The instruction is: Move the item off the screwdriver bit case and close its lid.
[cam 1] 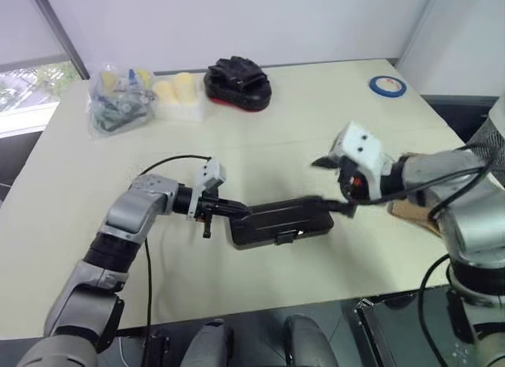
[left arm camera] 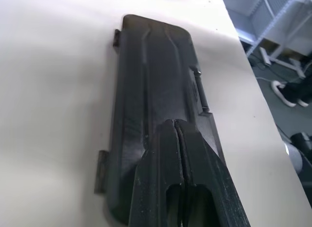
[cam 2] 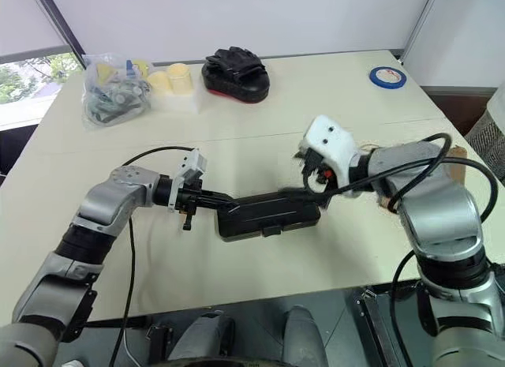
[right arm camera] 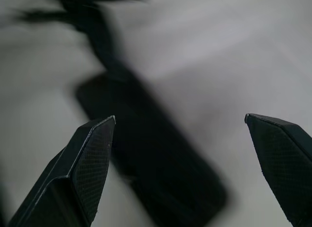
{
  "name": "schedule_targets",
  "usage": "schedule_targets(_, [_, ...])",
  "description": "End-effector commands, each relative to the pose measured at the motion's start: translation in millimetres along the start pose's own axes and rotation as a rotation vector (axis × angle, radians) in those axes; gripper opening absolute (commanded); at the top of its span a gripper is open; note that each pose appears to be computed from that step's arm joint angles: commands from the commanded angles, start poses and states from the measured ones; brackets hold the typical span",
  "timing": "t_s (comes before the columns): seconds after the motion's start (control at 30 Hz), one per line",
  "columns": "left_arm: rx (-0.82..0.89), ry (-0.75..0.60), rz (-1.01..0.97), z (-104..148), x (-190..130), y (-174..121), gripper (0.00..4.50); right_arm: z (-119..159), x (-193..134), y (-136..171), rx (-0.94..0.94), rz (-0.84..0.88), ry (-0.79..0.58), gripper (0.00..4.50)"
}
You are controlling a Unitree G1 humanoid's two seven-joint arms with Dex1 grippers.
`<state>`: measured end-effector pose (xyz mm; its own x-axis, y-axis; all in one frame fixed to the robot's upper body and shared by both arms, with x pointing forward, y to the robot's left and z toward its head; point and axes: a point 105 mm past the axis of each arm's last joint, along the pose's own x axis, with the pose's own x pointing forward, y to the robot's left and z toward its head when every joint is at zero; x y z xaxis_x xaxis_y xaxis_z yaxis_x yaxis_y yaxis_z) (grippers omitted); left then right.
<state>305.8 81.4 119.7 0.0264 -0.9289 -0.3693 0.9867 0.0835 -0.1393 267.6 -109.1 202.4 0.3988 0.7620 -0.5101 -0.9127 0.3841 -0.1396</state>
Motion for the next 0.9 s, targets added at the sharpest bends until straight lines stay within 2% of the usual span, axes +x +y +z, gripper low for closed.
schedule_targets(0.03, [-0.014,0.092,-0.045,-27,-3,-6,0.0,-3,0,15,0.016,0.068,-0.01,4.42])
schedule_targets(0.2, [-0.021,0.227,-0.007,-66,-13,5,0.0,-29,15,20,0.071,0.108,0.04,4.42])
schedule_targets(0.33, [-0.011,0.234,0.041,-71,-15,16,0.0,-40,23,18,0.086,0.106,0.064,4.42])
schedule_targets(0.4, [-0.008,0.208,0.078,-66,-14,25,0.0,-47,27,17,0.11,0.101,0.076,3.9])
schedule_targets(0.47, [0.008,0.193,0.09,-60,-12,28,0.0,-56,32,20,0.139,0.107,0.088,3.15])
schedule_targets(0.67, [0.031,0.162,0.093,-51,-7,29,0.0,-67,39,31,0.165,0.135,0.105,0.03])
schedule_targets(0.9, [0.04,0.068,0.12,-22,-6,35,0.0,-75,47,34,0.163,0.125,0.119,0.03])
